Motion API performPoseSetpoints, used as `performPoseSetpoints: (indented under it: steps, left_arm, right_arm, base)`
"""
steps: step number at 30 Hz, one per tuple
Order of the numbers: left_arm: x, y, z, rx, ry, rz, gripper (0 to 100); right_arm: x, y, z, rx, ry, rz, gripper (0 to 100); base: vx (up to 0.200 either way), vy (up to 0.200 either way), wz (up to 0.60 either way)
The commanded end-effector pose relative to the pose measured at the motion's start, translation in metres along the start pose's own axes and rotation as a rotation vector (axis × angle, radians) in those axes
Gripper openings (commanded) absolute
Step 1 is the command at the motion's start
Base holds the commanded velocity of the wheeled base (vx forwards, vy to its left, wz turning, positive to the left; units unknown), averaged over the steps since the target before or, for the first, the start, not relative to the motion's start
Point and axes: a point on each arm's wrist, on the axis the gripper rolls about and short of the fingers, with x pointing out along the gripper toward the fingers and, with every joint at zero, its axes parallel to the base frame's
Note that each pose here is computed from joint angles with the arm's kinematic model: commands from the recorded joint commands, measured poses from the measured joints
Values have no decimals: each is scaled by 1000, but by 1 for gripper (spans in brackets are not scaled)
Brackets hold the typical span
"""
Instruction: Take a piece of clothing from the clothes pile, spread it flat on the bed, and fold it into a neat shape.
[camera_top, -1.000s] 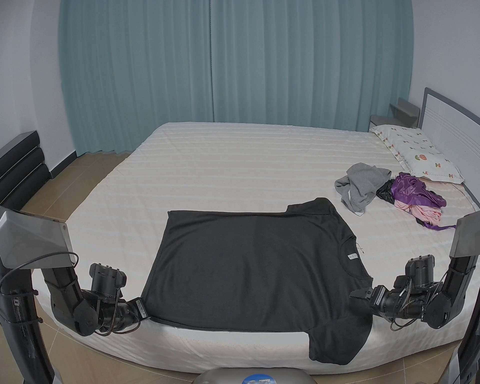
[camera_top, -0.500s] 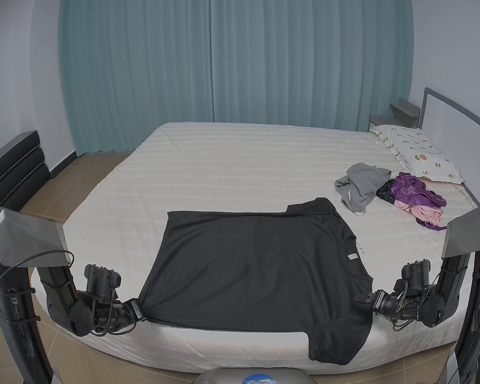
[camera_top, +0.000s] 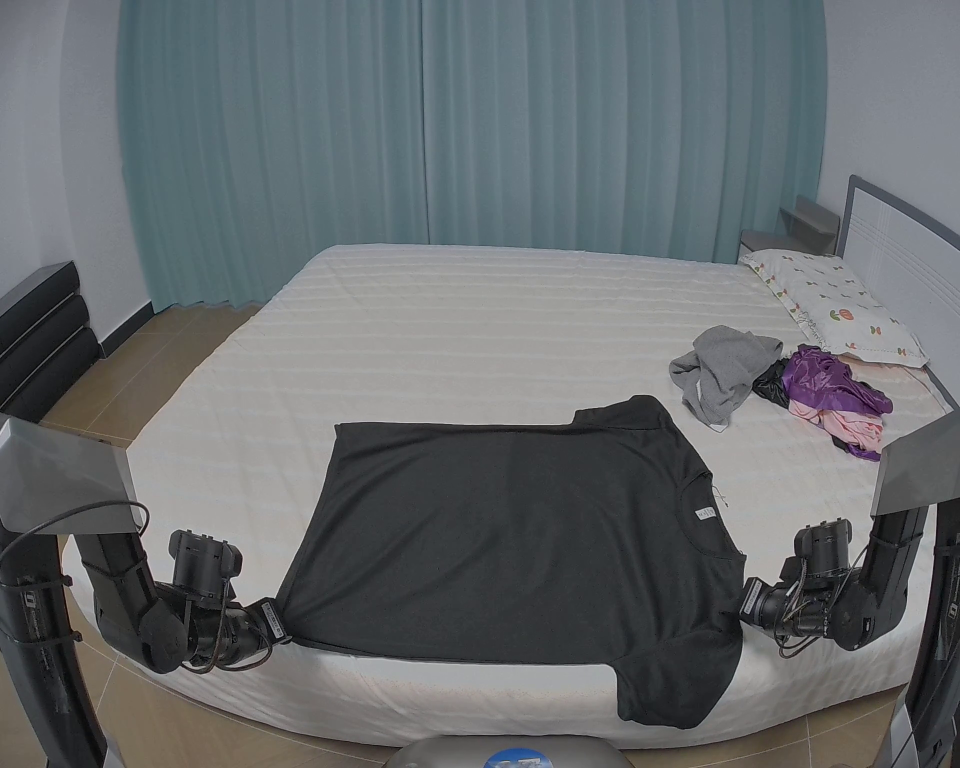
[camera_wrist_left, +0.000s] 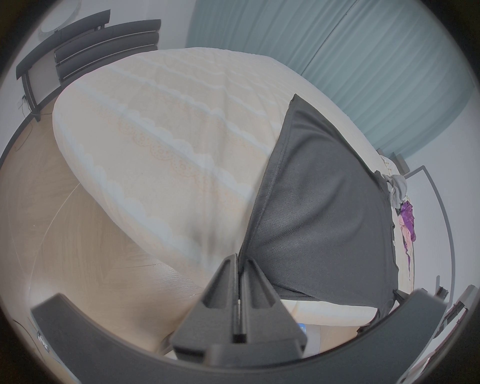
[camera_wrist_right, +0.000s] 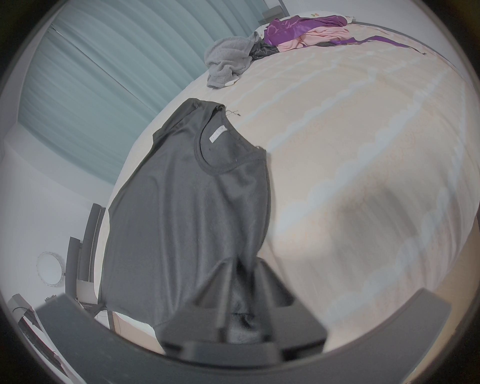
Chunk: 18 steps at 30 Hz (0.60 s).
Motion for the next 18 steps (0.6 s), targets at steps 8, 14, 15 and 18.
performPoseSetpoints:
  steps: [8,14,15,18]
  left_arm:
    - [4,0,0,-3,7,5,0]
    - [5,0,0,-3,6,6,0]
    - [5,0,0,-3,7,5,0]
    - [5,0,0,-3,7,5,0]
  right_arm:
    - [1,14,30,-7,-114,75,0]
    - [10,22,42,-19,-145,103,0]
    - [13,23,41,-23,-138,104,0]
    - [20,22,41,-27,-127,102,0]
  base:
    - [0,0,0]
    - [0,0,0]
    - [0,0,0]
    - [0,0,0]
